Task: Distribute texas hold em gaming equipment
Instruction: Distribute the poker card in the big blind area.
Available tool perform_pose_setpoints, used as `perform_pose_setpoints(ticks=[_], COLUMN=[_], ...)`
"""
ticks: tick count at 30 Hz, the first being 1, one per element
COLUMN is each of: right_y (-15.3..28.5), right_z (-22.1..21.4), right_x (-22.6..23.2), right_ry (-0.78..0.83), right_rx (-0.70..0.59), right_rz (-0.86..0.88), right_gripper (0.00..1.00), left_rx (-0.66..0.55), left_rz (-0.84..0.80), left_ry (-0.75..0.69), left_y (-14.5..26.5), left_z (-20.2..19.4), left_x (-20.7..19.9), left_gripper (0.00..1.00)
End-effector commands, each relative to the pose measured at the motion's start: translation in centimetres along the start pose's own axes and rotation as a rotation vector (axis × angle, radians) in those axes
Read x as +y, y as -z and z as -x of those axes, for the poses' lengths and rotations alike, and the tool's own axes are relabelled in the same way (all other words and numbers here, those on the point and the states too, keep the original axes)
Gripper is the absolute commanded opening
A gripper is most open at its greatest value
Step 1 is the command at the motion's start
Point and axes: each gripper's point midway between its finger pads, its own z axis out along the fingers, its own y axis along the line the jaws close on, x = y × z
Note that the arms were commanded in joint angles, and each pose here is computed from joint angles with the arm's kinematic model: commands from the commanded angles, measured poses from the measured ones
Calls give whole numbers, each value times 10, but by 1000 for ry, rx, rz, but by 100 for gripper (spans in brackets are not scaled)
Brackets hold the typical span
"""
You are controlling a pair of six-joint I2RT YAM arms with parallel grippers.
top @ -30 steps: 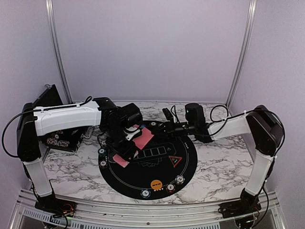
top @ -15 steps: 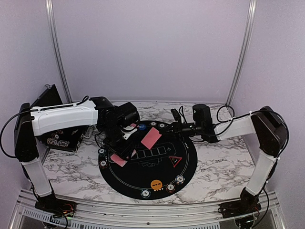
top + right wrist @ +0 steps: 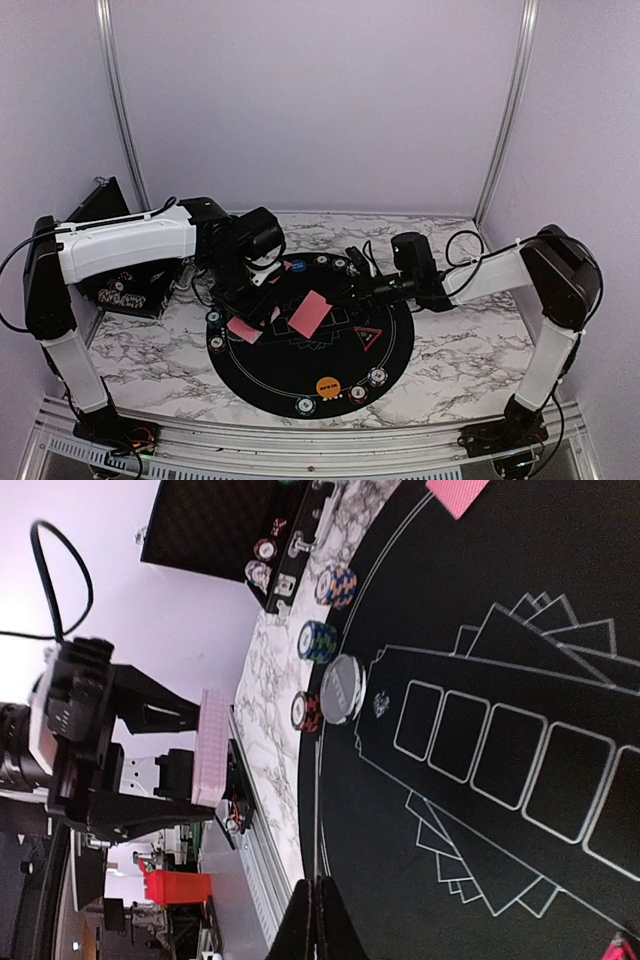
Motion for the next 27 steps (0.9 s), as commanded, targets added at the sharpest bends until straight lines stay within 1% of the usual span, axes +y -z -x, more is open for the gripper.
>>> perform_pose_setpoints(ticks=[1, 16, 20, 27], right_y=[-26, -74, -79, -79], right_z=[-23, -92, -103, -106], right_x=[4, 11, 11, 12], right_ry=[28, 36, 37, 48], right_rx=[74, 253, 283, 291], right_rz=[1, 16, 15, 3], right_gripper=[0, 0, 0, 0], left_rx=[-15, -19, -18, -17], left_rz=[-5, -8, -9, -13], left_ry=[14, 13, 11, 9], left_y=[13, 15, 15, 15], left_z=[-4, -4, -5, -4], left_x=[5, 9, 9, 8], left_gripper=[52, 52, 52, 52])
